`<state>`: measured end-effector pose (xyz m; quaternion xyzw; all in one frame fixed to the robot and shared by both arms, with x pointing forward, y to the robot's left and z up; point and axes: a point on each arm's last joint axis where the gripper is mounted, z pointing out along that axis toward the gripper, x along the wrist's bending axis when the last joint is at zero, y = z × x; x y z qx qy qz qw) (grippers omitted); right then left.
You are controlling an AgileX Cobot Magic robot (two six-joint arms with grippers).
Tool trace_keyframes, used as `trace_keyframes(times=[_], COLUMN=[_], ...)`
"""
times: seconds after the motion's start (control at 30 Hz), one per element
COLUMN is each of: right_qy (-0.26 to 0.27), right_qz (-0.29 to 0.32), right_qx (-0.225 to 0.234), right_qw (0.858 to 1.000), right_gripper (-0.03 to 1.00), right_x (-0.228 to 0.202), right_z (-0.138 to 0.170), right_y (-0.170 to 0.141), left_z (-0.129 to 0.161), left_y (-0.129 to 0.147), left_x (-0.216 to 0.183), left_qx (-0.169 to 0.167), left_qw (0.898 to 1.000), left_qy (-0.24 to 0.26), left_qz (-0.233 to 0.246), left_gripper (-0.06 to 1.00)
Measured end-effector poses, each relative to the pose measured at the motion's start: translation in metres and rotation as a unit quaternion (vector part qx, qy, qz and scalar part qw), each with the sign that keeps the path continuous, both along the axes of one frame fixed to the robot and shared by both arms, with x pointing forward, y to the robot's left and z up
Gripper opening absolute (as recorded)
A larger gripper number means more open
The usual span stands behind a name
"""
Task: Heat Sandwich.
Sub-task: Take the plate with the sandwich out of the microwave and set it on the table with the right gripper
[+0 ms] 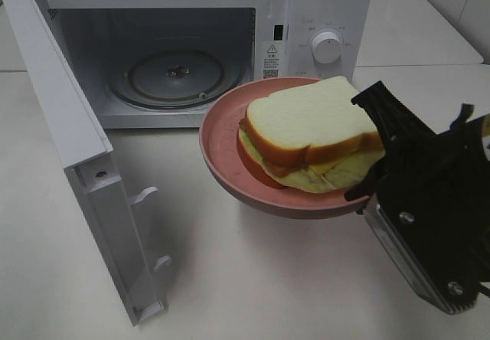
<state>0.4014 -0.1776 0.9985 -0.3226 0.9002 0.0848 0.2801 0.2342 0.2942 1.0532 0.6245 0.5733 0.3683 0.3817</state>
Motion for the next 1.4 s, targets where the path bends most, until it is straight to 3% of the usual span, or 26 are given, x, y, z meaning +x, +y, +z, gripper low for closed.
trace_keyframes(times=[0.53, 0.83, 1.13, 1.37, 1.4], right_qy=[0.008, 0.010, -0.009, -0.012, -0.010], right_qz=[-0.070, -0.164, -0.283, -0.387, -0.415], right_qx=[-0.005, -0.006, -0.008, 0.010, 0.014], right_qw=[0.997, 0.986, 0.959, 0.922, 0.910], right_gripper=[0.11, 0.11, 0.11, 0.11, 0.11], right_x=[-0.040, -0.041, -0.037, -0.036, -0.036], right_z=[-0.006, -0.007, -0.006, -0.005, -0.005], right_y=[-0.039, -0.051, -0.064, -0.073, -0.076], left_z=[0.000, 0.000, 0.000, 0.000, 0.000], left_y=[0.000, 0.000, 0.000, 0.000, 0.000], left_x=[0.000, 0.000, 0.000, 0.000, 0.000], left_qx=[0.000, 0.000, 0.000, 0.000, 0.000], left_qw=[1.000, 1.000, 1.000, 1.000, 1.000], left_qy=[0.000, 0.000, 0.000, 0.000, 0.000], left_qz=[0.000, 0.000, 0.000, 0.000, 0.000], left_gripper=[0.99, 0.99, 0.99, 0.99, 0.99])
